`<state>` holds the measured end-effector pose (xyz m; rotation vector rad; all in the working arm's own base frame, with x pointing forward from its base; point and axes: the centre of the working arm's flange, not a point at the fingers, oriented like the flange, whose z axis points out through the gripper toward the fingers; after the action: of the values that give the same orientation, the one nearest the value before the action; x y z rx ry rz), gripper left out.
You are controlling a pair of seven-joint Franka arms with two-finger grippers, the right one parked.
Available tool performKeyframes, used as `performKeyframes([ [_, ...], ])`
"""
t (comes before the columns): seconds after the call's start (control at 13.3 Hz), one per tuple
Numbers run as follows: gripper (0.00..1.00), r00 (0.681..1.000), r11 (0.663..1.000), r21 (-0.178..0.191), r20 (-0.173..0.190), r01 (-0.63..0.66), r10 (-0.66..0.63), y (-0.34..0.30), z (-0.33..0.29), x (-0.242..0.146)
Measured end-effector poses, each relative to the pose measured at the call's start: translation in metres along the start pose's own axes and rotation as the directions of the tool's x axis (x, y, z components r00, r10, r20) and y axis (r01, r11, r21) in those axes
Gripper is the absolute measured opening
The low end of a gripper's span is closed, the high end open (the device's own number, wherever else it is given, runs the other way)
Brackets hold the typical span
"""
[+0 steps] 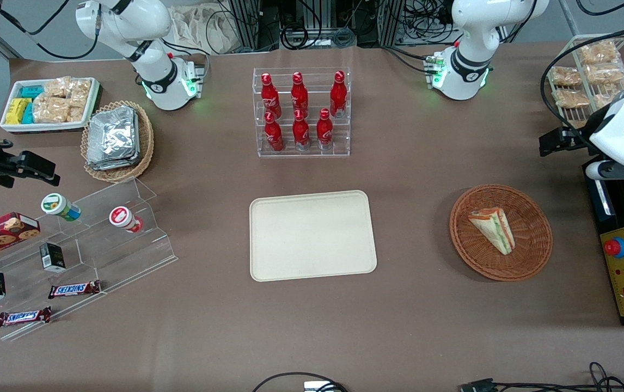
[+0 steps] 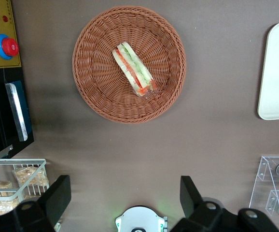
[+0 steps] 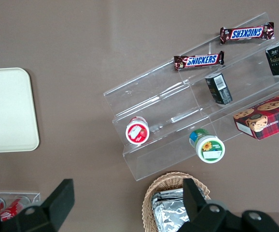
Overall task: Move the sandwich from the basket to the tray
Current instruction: 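Move the left gripper over the sandwich in the wicker basket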
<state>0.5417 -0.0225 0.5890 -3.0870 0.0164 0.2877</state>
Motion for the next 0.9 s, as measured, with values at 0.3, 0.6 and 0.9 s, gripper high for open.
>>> performKeyframes([
  [0.3,1.0,1.0,1.0,0.0,0.0,0.0,0.0,0.0,0.0,0.0],
  [0.6,1.0,1.0,1.0,0.0,0.001,0.002,-0.002,-0.001,0.0,0.0],
  [0.9,1.0,0.999,0.999,-0.01,0.016,0.049,-0.048,-0.029,0.006,0.003],
])
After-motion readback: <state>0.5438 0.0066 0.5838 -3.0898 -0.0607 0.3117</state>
